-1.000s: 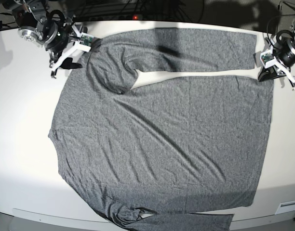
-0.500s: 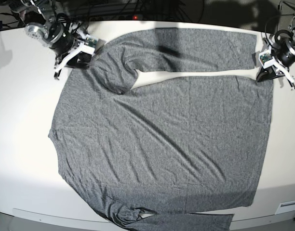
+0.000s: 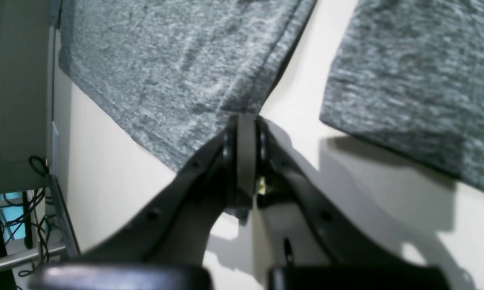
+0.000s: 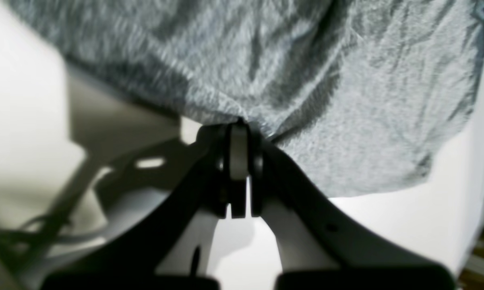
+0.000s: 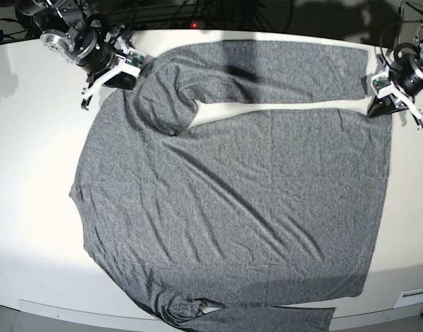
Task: Fold the T-shirt properly
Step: 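Lift the shoulder with the right gripper while left holds the cuff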
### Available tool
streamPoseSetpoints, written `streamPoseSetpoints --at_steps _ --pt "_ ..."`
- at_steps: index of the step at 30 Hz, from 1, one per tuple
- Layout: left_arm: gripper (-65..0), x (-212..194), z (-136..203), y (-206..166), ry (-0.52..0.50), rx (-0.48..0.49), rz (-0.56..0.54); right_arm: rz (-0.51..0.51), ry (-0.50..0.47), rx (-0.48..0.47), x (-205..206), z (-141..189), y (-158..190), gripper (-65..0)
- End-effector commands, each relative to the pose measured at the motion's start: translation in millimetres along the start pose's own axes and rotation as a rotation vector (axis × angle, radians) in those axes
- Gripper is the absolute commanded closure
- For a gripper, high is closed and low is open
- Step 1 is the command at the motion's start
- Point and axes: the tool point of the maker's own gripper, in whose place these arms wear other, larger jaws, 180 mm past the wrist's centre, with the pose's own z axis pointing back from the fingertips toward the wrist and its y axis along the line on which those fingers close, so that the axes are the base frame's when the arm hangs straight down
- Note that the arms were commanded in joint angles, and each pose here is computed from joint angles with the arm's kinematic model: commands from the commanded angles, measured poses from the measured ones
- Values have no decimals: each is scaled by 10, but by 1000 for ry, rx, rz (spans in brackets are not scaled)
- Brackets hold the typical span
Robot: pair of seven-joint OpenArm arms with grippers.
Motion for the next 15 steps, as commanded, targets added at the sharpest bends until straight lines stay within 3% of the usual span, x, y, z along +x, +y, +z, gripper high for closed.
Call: streamPoseSetpoints --at_steps 1,11,15 --pt "0 -145 66 -172 62 -89 -14 -7 12 70 -13 27 159 0" --pt "0 -165 200 221 108 -17 -120 -80 -12 10 212 123 -39 0" --pt "0 -69 209 303 85 -7 -143 -117 36 -82 118 131 -200 0"
